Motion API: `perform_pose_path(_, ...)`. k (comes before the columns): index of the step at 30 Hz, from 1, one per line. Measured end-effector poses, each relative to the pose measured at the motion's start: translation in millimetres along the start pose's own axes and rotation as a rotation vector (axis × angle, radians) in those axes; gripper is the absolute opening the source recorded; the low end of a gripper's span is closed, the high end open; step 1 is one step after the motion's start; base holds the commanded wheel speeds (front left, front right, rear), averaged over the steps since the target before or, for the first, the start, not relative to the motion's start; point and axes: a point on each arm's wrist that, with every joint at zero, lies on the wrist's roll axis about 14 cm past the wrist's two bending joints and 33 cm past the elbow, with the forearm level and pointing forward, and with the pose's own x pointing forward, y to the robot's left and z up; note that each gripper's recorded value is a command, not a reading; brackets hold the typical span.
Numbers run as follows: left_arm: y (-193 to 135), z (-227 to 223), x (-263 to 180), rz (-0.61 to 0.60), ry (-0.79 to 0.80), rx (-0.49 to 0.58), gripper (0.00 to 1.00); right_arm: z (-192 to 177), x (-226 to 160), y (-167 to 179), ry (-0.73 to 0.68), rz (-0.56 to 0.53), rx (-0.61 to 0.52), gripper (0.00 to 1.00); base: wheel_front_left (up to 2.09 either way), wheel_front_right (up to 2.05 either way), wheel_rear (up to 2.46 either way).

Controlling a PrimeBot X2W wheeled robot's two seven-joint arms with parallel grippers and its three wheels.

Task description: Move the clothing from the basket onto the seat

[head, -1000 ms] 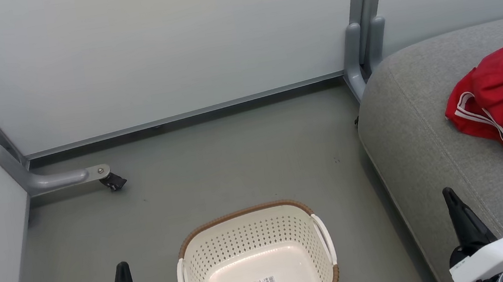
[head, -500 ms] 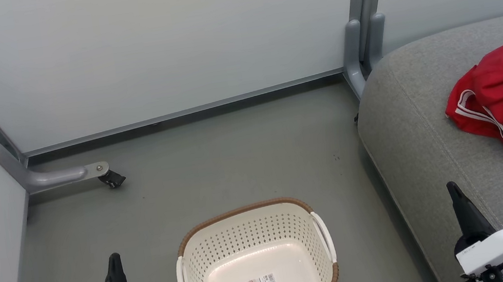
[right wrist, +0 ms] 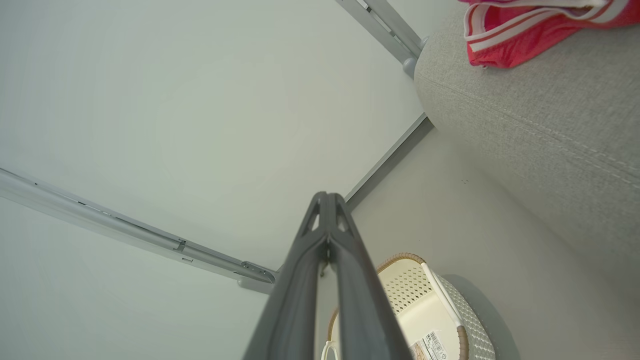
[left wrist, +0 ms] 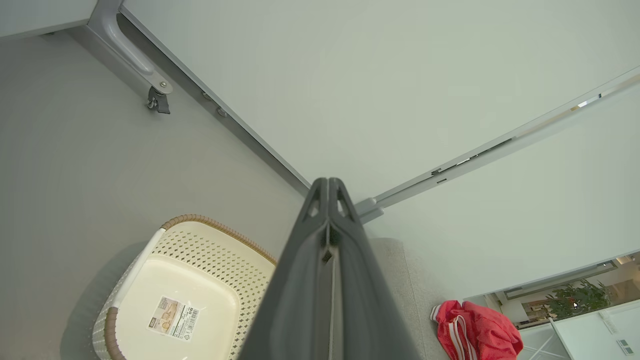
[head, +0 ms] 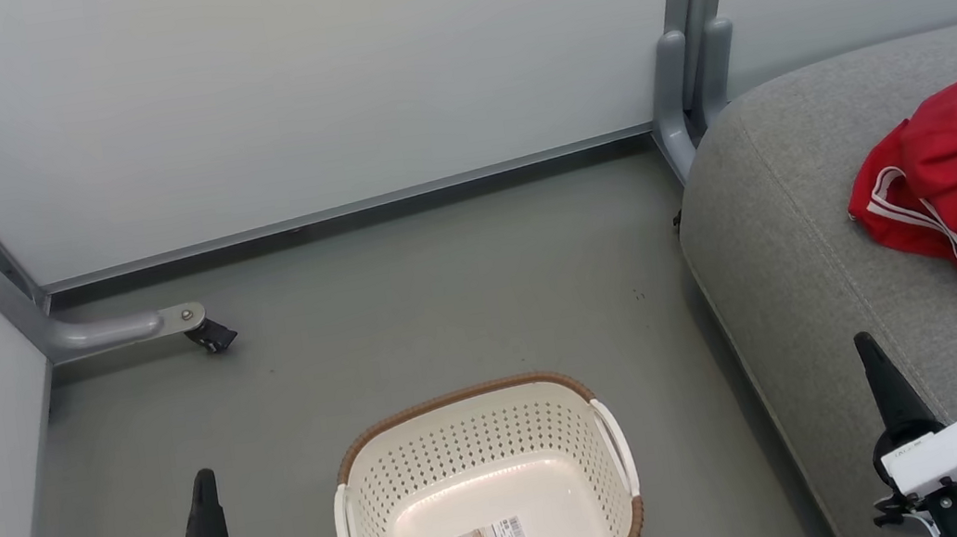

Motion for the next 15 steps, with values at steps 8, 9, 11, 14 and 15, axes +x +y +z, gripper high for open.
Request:
perform_pose_path(8,-0.1,4.3,5.1,-0.002,-0.001,-0.085,0.00,1.1,3.0,-1.8,0.001,-0.009,0.086,0.00,0.00,0.00,0.00)
perform_pose_path(9,0.5,4.7,5.5,0.000,-0.002,-0.099,0.00,1.1,3.6,-1.8,0.003,-0.010,0.098,0.00,0.00,0.00,0.00)
perform_pose_path(11,0.2,4.9,6.4,-0.003,0.001,-0.116,0.00,1.5,4.6,-1.8,0.002,-0.011,0.119,0.00,0.00,0.00,0.00)
perform_pose_path(14,-0.6,6.6,8.7,-0.006,-0.001,-0.145,0.00,2.1,5.9,-1.8,0.003,-0.011,0.148,0.00,0.00,0.00,0.00)
perform_pose_path(15,-0.5,6.8,9.2,-0.006,0.001,-0.158,0.00,2.1,6.0,-2.3,0.002,-0.013,0.159,0.00,0.00,0.00,0.00)
